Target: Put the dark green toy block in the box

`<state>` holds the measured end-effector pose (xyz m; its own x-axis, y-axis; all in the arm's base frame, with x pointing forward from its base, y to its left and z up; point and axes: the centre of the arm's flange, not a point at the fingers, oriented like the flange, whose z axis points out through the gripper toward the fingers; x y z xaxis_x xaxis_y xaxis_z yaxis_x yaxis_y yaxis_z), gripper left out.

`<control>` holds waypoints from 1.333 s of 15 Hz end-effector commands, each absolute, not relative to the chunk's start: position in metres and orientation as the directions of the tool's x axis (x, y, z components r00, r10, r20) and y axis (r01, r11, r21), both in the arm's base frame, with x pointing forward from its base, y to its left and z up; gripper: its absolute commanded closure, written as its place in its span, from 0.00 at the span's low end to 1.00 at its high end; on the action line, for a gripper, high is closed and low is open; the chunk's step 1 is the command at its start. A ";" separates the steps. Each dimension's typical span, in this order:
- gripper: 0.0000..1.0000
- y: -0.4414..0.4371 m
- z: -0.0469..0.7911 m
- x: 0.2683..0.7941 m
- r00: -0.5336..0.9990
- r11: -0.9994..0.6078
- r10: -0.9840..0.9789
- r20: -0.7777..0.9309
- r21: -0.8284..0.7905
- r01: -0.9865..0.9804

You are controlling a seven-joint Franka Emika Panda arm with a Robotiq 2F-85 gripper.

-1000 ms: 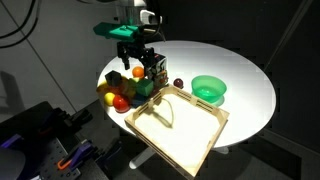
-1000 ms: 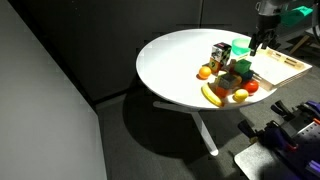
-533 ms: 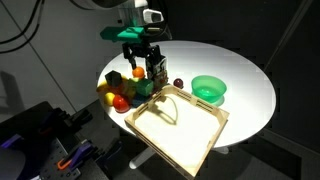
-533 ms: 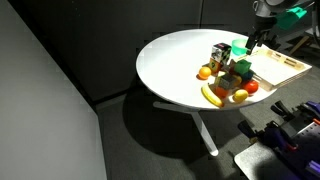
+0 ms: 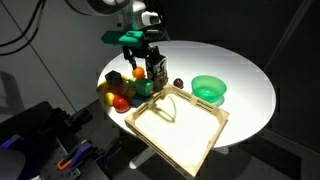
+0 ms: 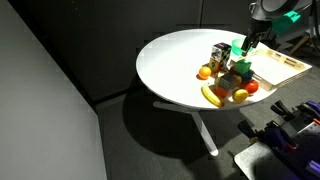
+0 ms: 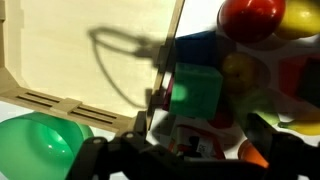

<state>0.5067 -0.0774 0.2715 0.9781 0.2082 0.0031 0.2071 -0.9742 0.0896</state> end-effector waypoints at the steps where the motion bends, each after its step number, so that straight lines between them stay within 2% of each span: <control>1: 0.00 -0.074 0.263 0.505 0.974 -0.972 0.224 0.021 0.080 0.222; 10: 0.00 -0.084 0.246 0.500 0.980 -0.982 0.189 0.054 -0.004 0.190; 20: 0.00 -0.088 0.242 0.499 0.981 -0.982 0.189 0.045 -0.001 0.189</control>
<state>0.5016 -0.0825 0.2456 0.9838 0.1756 0.0348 0.1756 -0.9845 0.0045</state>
